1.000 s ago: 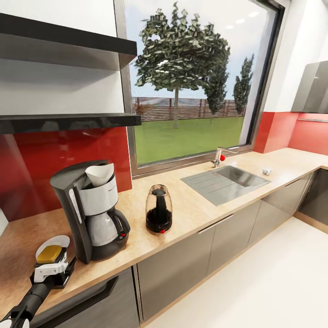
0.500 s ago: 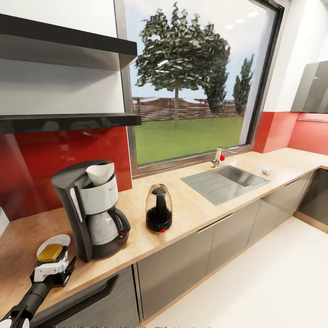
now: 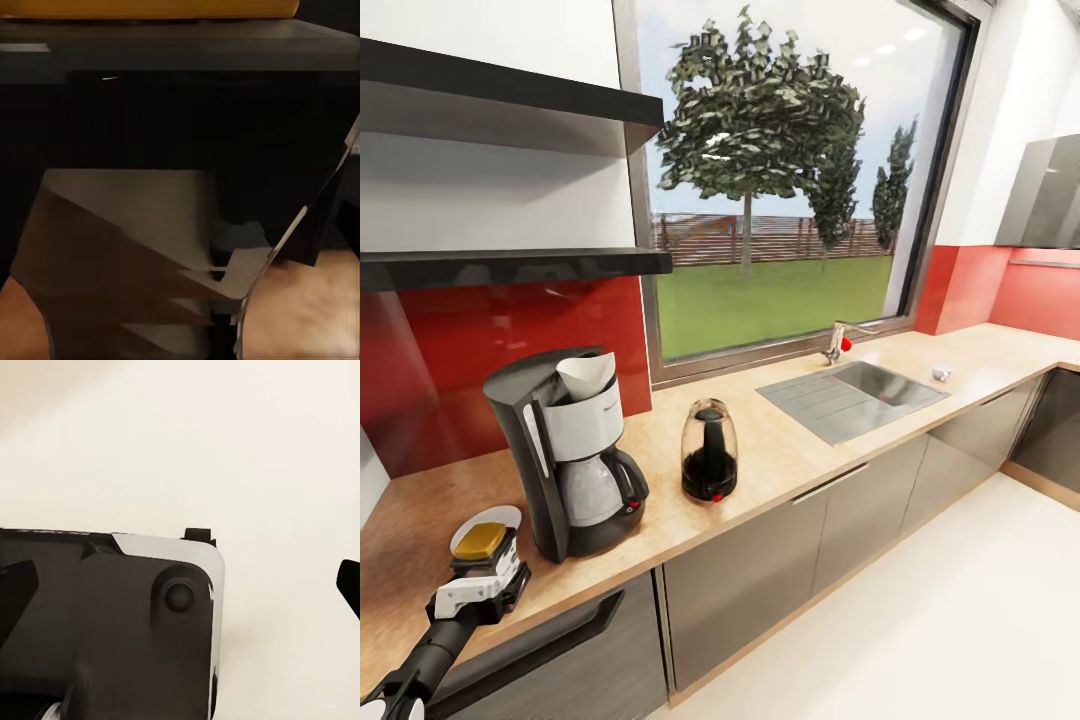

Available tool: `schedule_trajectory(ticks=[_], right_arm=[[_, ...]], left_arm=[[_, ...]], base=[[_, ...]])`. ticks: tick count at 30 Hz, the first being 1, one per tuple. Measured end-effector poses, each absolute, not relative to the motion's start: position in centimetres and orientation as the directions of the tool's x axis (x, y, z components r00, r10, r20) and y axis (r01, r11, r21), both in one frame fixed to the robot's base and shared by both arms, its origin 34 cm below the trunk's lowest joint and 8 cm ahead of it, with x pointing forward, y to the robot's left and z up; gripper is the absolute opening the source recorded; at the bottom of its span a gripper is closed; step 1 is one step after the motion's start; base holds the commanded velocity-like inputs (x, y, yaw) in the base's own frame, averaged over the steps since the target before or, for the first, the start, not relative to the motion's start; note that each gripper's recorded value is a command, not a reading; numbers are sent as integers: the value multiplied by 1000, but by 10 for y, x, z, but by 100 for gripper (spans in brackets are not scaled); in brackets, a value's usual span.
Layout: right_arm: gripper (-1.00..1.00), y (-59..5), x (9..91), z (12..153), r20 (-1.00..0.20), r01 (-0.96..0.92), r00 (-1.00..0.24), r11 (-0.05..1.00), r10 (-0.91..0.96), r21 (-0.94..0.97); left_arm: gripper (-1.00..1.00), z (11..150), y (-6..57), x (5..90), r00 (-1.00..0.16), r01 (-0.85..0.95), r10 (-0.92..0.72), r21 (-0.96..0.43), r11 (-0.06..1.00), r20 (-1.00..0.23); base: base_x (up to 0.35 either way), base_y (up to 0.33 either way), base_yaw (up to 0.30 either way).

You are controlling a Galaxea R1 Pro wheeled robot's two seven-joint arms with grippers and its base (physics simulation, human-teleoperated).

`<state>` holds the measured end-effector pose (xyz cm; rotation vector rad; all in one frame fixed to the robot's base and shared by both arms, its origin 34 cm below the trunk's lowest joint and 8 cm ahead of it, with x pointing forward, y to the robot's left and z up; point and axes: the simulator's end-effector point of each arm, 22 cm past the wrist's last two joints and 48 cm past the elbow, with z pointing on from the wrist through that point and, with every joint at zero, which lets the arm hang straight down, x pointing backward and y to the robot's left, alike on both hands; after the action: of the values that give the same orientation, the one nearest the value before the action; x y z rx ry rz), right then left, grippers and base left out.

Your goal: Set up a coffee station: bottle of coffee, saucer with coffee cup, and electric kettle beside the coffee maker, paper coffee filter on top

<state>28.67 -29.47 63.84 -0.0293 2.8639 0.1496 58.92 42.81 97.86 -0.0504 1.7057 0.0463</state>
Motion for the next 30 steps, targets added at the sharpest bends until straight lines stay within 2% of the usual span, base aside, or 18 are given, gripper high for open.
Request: schedule_trajectory(ticks=[6, 13, 23, 30], right_arm=[[100, -295, 287, 638, -271, -34, -963, 994, -6, 100], [100, -295, 287, 638, -271, -34, -963, 994, -6, 99], [100, -295, 287, 638, -271, -34, -963, 995, -6, 99], [100, -296, 287, 638, -270, -34, -963, 995, -6, 98]], left_arm=[[100, 979, 428, 589, -135, -60, -7, 2, 998, -991], [100, 979, 428, 590, -135, -60, -5, 3, 998, -991], [100, 979, 428, 589, -134, -60, -5, 3, 998, -991], [100, 980, 428, 590, -133, -60, -4, 4, 998, -991]], base=[[-7, 0, 0], [-192, -44, 0], [-44, -5, 0], [-273, 0, 0]])
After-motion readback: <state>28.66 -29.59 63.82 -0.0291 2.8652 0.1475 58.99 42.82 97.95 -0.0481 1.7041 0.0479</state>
